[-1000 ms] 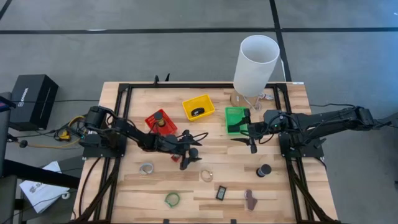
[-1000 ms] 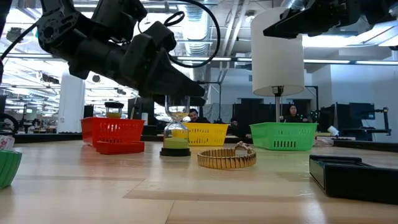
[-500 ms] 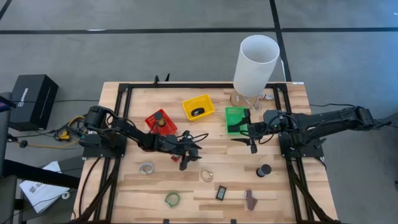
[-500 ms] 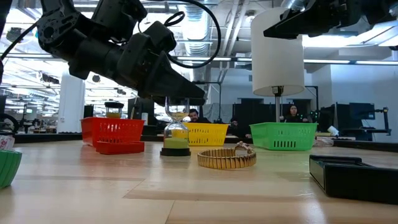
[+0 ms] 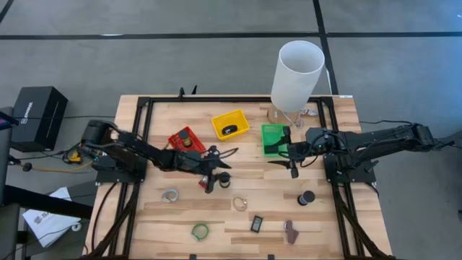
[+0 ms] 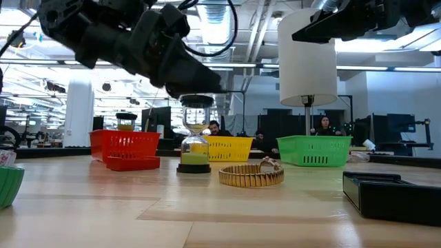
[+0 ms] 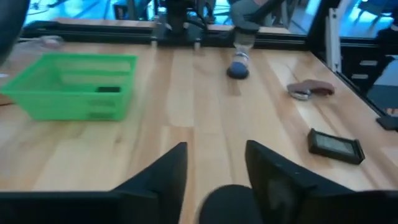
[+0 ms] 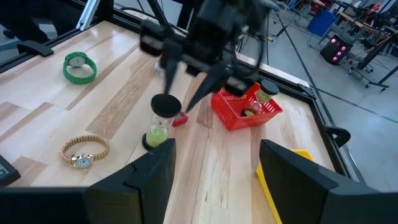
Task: Pick & Place Office items
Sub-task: Put the left green hourglass into the red basket
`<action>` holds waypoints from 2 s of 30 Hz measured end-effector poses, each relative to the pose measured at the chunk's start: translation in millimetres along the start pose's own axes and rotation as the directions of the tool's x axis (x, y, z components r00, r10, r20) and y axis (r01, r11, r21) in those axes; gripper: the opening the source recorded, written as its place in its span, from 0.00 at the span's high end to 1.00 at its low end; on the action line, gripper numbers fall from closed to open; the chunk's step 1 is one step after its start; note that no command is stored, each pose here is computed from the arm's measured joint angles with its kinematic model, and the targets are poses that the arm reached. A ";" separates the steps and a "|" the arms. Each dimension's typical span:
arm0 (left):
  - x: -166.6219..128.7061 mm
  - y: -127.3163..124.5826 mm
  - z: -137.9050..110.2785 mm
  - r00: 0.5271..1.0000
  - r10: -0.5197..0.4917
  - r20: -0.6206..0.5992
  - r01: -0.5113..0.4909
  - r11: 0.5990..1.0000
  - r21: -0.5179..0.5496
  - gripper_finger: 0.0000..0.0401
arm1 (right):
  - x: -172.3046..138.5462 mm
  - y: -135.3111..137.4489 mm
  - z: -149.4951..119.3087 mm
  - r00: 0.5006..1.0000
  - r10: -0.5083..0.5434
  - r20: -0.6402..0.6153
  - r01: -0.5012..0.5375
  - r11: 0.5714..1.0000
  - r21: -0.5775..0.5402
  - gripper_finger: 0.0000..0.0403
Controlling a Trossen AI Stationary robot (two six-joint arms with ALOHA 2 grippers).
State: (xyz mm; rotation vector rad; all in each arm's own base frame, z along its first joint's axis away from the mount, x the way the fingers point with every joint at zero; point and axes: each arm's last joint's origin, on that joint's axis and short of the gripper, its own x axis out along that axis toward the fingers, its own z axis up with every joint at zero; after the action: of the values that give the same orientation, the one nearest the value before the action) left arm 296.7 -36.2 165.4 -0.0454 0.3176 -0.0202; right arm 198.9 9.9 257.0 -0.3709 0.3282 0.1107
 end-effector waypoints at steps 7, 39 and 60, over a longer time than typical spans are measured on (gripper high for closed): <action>-16.2 5.5 16.1 0.999 -0.043 -0.004 0.043 0.997 -0.063 0.75 | 0.0 0.1 -0.3 1.000 0.001 -0.003 -0.001 1.000 0.000 0.45; 19.7 -7.8 -34.5 0.996 0.013 -0.088 -0.011 1.000 0.019 0.28 | 0.1 -0.1 0.0 1.000 0.000 0.000 0.000 1.000 0.000 0.45; 14.3 -8.3 -22.7 0.999 -0.021 -0.050 0.019 0.999 -0.035 0.51 | 0.1 0.1 -0.2 1.000 0.001 -0.001 -0.001 1.000 0.000 0.45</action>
State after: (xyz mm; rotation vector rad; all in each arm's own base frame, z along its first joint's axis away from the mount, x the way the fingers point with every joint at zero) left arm 303.0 -45.8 139.9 -0.0826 0.3683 -0.0356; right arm 199.0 9.9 256.8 -0.3709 0.3297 0.1113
